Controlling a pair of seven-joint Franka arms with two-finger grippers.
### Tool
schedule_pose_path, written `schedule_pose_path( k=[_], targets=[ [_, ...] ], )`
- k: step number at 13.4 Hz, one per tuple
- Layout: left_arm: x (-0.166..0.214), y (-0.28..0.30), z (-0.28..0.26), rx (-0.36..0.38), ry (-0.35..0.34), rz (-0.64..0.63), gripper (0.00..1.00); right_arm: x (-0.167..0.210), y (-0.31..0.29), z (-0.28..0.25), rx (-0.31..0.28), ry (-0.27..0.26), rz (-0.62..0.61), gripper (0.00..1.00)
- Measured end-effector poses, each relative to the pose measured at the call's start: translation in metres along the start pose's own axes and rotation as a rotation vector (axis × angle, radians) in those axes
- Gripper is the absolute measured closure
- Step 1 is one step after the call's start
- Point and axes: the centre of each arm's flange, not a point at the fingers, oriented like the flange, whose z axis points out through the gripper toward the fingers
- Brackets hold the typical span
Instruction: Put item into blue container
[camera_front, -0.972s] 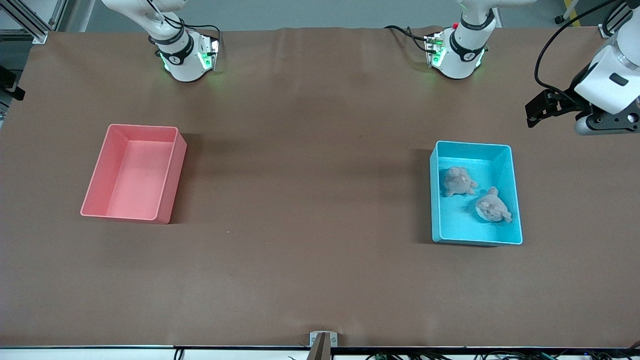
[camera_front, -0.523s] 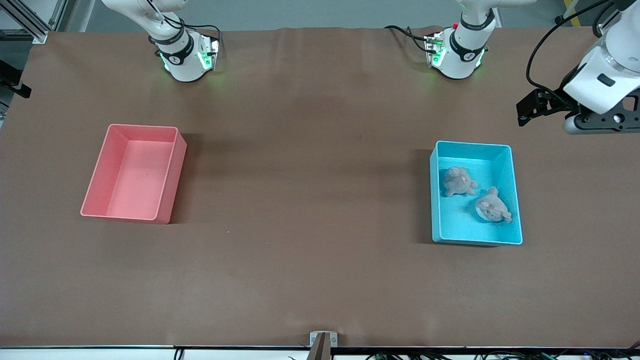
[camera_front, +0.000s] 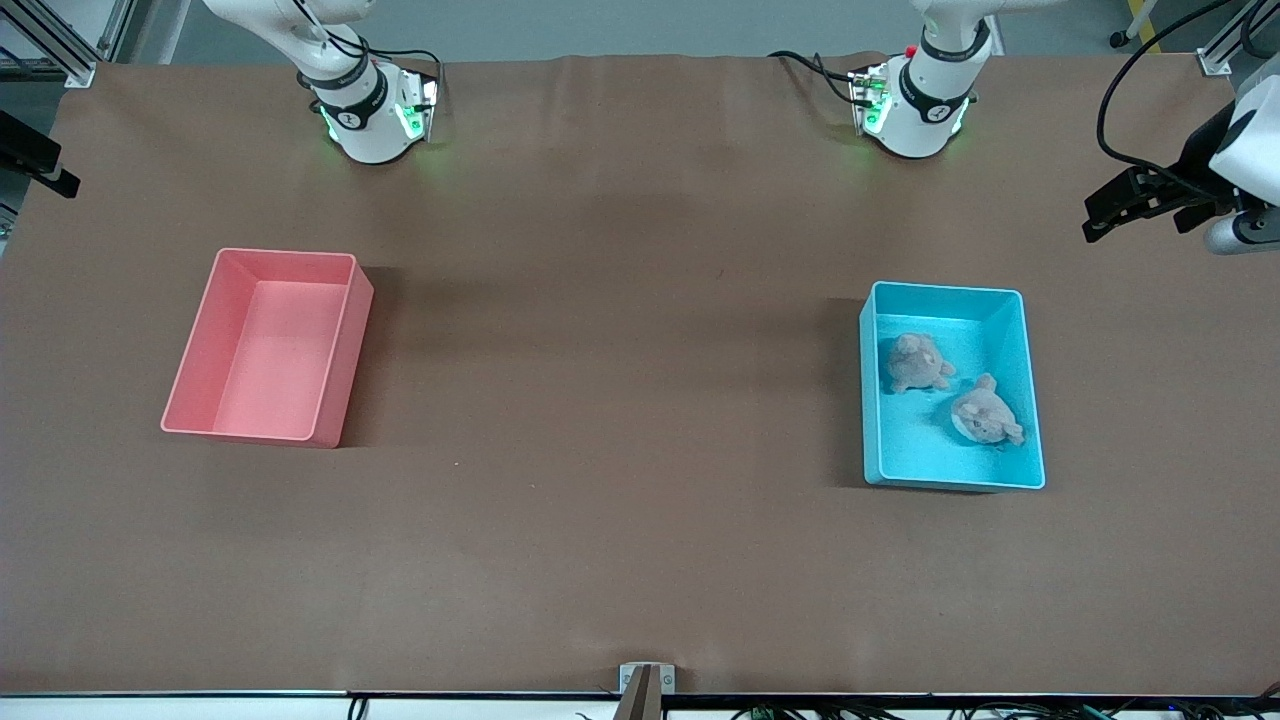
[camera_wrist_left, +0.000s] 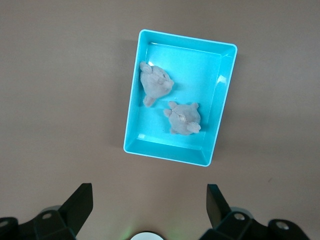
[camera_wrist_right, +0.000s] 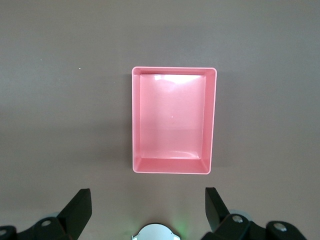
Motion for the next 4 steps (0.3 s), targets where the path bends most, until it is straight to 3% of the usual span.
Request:
schedule_pose_path(
  k=[4],
  targets=[
    [-0.0010,0.0059,-0.0004,0.001,0.001,0.011,0.00,-0.0009,0.0002,0.0007,0.001,-0.008,0.001,0.00]
  ],
)
